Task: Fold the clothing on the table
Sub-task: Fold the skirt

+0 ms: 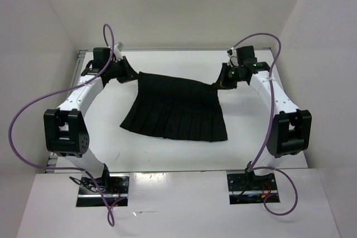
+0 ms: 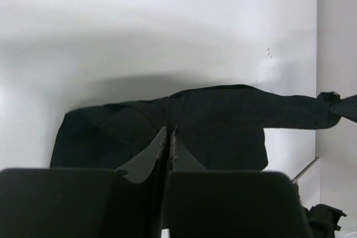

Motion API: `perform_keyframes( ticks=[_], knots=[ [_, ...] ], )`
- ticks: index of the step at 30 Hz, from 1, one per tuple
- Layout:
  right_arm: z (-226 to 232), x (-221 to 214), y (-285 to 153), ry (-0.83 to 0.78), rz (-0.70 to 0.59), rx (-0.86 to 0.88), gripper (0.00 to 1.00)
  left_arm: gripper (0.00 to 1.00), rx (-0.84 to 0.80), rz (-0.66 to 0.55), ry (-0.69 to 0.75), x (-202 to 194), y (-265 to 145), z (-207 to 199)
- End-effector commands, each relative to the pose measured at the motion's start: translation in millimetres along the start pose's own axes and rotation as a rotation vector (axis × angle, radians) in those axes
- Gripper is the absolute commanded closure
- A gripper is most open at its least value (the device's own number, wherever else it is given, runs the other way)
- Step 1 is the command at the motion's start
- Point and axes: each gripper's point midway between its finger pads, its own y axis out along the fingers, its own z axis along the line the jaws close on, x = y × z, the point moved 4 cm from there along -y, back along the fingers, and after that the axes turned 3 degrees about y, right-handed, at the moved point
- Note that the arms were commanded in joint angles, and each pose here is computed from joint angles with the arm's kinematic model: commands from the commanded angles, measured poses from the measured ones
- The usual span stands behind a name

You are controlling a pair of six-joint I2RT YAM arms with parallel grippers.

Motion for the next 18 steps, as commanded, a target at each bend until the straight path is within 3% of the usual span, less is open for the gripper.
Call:
perform_keyframes(
  ticks=[1, 7, 15, 18],
  knots=[
    [5.7, -21.9, -10.2, 0.029, 0.019, -0.01, 1.0, 1.0, 0.049, 0.035, -0.013, -21.7, -6.1, 9.7],
    [8.9, -65.8, 2.2, 0.075, 0.131, -0.056, 1.0, 1.0, 0.125, 0.174, -0.073, -85.2, -3.8, 29.8],
    [2.4, -151.8, 15.1, 0.137, 0.365, -0.224, 1.0, 1.0, 0.242, 0.291, -0.088, -131.4, -22.0, 32.7],
    [-10.8, -166.5, 12.2, 0.161, 0.383, -0.346, 0.98, 0.93, 0.25, 0.343, -0.094, -150.6, -33.6, 27.7]
  ],
)
